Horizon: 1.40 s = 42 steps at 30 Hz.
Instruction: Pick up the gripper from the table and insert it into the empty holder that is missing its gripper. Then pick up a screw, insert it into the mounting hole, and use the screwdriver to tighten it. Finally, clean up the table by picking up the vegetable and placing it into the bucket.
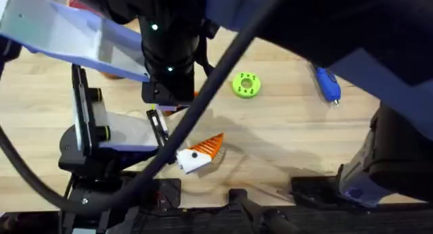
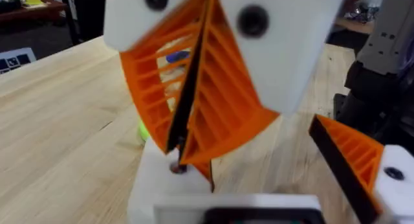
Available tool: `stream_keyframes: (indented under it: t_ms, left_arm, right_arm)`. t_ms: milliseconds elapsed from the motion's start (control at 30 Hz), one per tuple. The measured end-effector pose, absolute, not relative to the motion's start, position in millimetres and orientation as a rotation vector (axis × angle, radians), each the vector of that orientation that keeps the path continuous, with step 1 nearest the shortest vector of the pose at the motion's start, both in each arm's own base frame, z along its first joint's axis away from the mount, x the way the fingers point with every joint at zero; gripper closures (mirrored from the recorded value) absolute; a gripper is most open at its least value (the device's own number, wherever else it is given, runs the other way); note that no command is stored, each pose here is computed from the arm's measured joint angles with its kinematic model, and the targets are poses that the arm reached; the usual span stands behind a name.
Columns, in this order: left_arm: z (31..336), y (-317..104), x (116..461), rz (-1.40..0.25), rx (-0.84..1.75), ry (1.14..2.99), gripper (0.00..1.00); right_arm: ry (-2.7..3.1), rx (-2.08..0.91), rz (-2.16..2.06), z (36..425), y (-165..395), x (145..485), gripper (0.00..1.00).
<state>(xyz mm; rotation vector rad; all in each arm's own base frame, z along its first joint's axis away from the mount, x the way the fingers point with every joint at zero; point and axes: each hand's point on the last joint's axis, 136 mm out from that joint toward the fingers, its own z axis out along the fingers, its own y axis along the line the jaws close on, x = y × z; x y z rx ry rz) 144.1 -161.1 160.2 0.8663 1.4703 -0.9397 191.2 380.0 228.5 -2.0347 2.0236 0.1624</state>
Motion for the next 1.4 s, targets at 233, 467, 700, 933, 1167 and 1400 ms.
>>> stream_keyframes:
  t_ms: [233, 467, 700, 933, 1167, 1400]
  left_arm:
    - [160, -161, 144, -0.940, 0.866, 1.470, 0.051]
    - [160, -161, 144, -0.941, 0.864, 1.472, 0.050]
    - [160, -161, 144, -0.942, 0.864, 1.472, 0.051]
    - [160, -161, 144, -0.944, 0.863, 1.473, 0.050]
    - [160, -161, 144, -0.942, 0.864, 1.472, 0.051]
    - [160, -161, 144, -0.948, 0.858, 1.478, 0.051]
  right_arm:
    - [2.024, -2.035, 0.162, 228, 380, 191, 0.995]
    - [2.025, -2.035, 0.161, 227, 381, 192, 0.995]
    - [2.025, -2.035, 0.161, 227, 381, 192, 0.995]
    - [2.026, -2.036, 0.161, 227, 381, 192, 0.995]
    - [2.042, -2.034, 0.114, 221, 379, 197, 0.995]
    - [2.059, -2.036, 0.087, 214, 380, 199, 0.995]
